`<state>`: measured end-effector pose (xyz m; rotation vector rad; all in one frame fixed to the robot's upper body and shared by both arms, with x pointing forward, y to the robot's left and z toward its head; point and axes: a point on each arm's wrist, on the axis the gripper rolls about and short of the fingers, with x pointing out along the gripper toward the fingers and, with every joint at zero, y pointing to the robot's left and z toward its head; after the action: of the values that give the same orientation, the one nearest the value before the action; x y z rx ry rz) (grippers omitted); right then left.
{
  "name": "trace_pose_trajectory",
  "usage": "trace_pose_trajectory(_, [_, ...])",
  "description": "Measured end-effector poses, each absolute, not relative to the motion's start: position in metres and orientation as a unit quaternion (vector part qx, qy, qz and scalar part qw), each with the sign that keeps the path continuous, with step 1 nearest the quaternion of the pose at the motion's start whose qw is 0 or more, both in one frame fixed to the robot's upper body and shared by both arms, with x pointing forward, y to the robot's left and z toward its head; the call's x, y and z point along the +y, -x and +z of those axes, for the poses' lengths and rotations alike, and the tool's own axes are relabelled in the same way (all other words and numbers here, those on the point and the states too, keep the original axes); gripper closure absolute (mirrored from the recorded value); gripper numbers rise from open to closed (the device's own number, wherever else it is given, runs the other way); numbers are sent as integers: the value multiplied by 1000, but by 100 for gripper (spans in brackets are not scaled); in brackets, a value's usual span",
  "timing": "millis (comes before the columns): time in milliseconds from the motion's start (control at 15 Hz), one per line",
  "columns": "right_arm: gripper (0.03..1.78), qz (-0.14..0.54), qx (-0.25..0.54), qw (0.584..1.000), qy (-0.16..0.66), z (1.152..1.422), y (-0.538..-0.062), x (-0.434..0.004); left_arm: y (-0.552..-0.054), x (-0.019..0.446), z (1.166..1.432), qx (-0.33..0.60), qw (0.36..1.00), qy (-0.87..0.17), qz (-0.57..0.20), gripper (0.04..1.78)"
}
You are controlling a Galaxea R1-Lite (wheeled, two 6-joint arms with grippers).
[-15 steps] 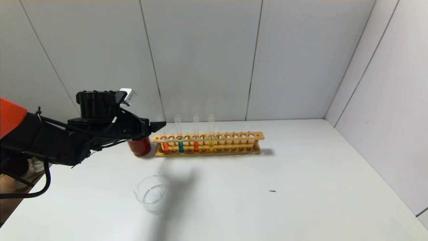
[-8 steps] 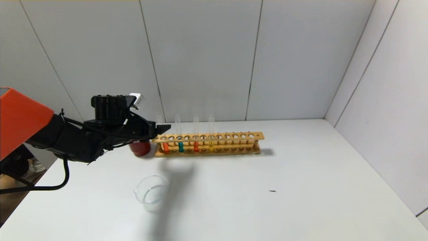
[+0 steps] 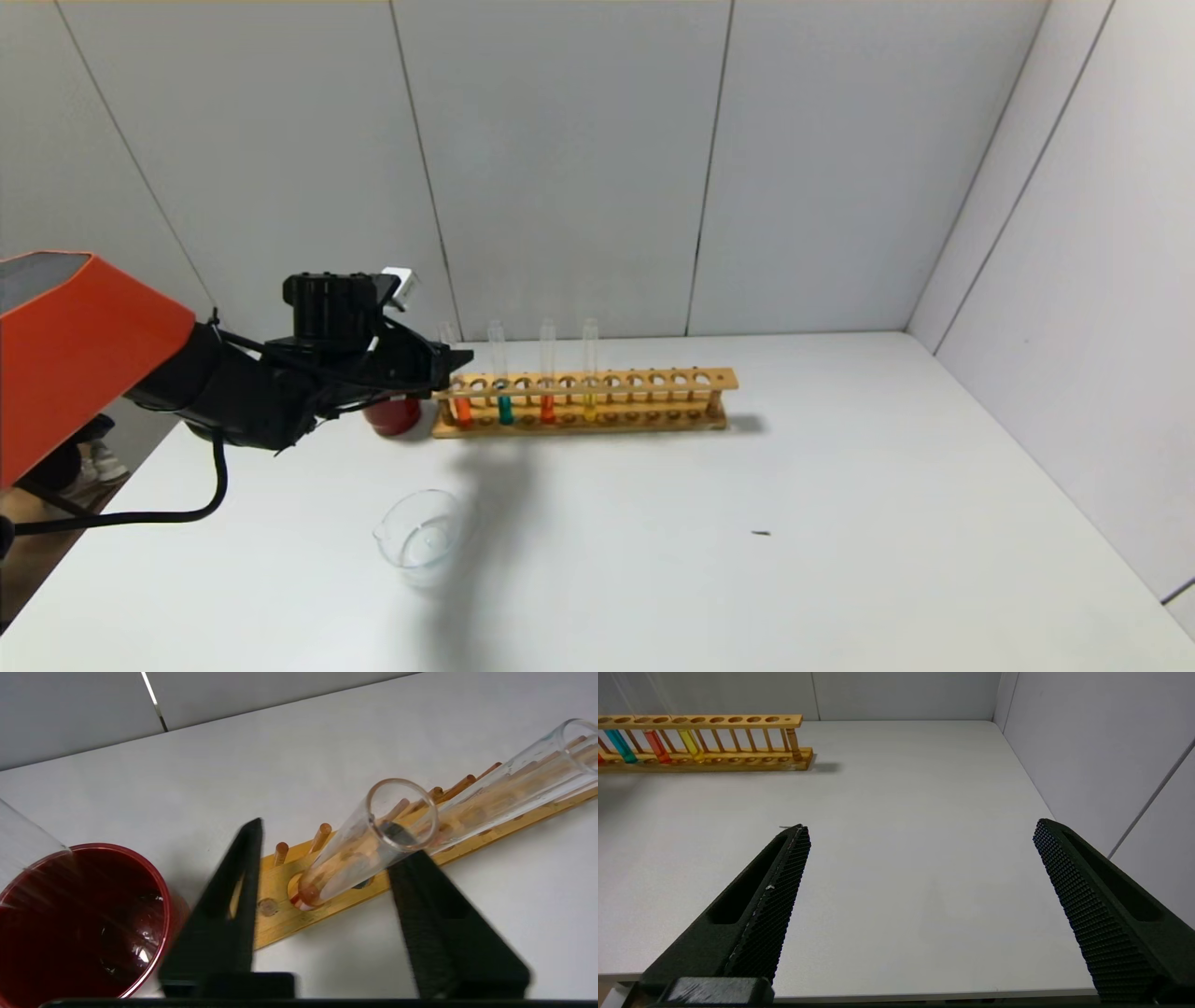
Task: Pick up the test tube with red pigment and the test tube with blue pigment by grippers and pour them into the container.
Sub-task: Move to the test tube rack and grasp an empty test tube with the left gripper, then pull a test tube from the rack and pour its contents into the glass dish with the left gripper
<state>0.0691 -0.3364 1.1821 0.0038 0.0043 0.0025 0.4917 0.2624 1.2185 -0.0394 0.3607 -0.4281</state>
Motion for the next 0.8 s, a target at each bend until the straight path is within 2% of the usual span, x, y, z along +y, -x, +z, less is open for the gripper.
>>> trace_pose_trajectory(133, [6,1,2,1000,-2,1182,-69,-336,-492,263,1218,179,961,19,-211,136])
trace_pose_trajectory(200, [6,1,2,1000,-2,1182,-69,-336,-492,263,1218,178,961,19,-211,147])
trace_pose_trajectory(400, [6,1,2,1000,-2,1182,-69,-336,-491,263,1222,174,963,17,-207,150])
trace_pose_trajectory(533, [6,1,2,1000,-2,1182,-69,-336,-488,264,1234,161,967,14,-199,150])
trace_pose_trajectory(667, [6,1,2,1000,-2,1182,-69,-336,-480,266,1259,135,971,11,-197,150])
trace_pose_trajectory(800, [6,1,2,1000,-2,1182,-69,-336,-467,268,1297,106,975,9,-196,150])
